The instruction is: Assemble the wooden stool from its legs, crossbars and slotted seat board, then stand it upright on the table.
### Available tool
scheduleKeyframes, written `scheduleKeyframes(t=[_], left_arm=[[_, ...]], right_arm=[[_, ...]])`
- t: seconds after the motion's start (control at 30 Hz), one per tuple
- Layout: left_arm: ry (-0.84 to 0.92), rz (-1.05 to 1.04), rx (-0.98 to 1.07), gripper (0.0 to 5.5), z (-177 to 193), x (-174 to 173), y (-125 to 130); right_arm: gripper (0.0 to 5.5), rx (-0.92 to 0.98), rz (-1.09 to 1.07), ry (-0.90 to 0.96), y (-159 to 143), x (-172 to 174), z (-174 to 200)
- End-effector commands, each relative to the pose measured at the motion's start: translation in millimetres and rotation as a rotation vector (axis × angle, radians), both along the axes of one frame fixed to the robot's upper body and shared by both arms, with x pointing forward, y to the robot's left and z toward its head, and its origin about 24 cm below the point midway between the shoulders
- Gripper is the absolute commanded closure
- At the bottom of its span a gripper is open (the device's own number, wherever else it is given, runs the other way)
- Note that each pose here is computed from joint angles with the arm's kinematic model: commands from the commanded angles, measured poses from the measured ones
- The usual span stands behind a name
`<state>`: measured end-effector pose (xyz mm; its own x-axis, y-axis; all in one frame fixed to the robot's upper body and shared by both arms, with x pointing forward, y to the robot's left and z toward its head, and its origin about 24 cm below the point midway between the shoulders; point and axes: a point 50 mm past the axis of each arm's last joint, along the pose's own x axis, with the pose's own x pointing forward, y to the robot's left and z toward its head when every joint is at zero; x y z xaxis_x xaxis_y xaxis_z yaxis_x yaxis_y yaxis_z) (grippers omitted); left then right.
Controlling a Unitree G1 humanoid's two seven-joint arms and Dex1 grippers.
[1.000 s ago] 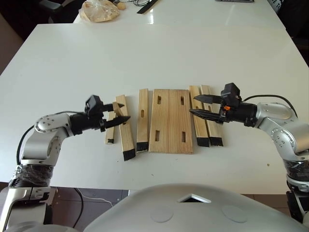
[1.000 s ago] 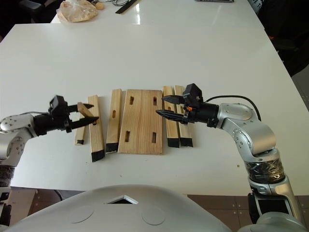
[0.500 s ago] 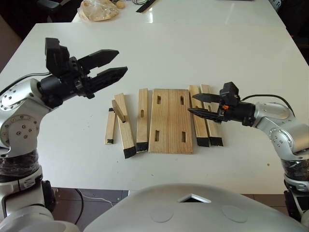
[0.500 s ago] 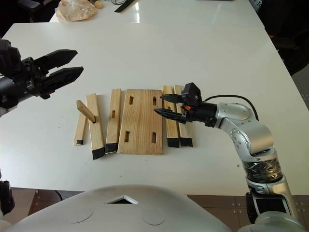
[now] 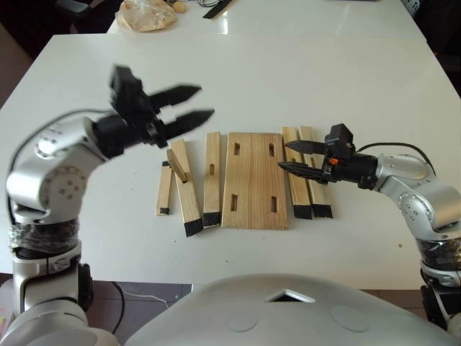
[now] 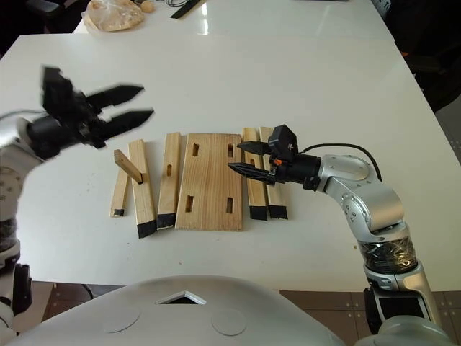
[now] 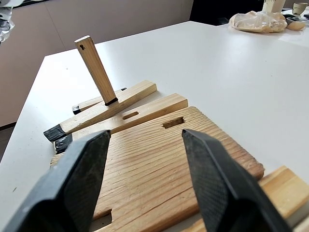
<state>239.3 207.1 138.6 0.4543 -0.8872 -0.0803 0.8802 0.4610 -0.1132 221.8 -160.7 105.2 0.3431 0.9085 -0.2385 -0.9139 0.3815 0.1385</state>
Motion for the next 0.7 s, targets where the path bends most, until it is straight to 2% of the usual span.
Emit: scheduleKeyframes(t=[0.03,0.1,0.27,0.4,0.47,0.6,0.7], left_arm=[[0.091,0.033,0.07,2.49,-34.8,-6.0,12.8],[0.056,0.022,0.005,2.49,-23.0,-3.5,8.9],[-0.122,-0.015,-0.131,2.49,39.1,1.0,-4.9],[-0.212,-0.061,-0.134,2.49,77.7,-17.2,-8.3],[-0.177,-0.113,-0.075,2.49,74.3,-34.2,-10.7],[-0.032,-0.173,0.158,2.49,36.7,-67.6,-10.1],[0.092,-0.222,0.243,2.49,4.4,-92.7,-12.5]], right_arm=[[2.77,-0.015,0.01,-0.013,0.1,0.2,0.6],[2.77,-0.015,0.011,-0.014,-0.6,0.1,1.1],[2.77,-0.015,0.009,-0.013,-0.9,-1.5,0.6],[2.77,-0.013,-0.003,-0.014,-3.0,-3.2,1.1],[2.77,-0.013,-0.018,-0.012,-5.5,-5.1,0.8],[2.77,-0.017,-0.057,-0.015,-10.9,-7.7,0.0],[2.77,-0.012,-0.081,-0.018,-14.4,-6.3,1.6]])
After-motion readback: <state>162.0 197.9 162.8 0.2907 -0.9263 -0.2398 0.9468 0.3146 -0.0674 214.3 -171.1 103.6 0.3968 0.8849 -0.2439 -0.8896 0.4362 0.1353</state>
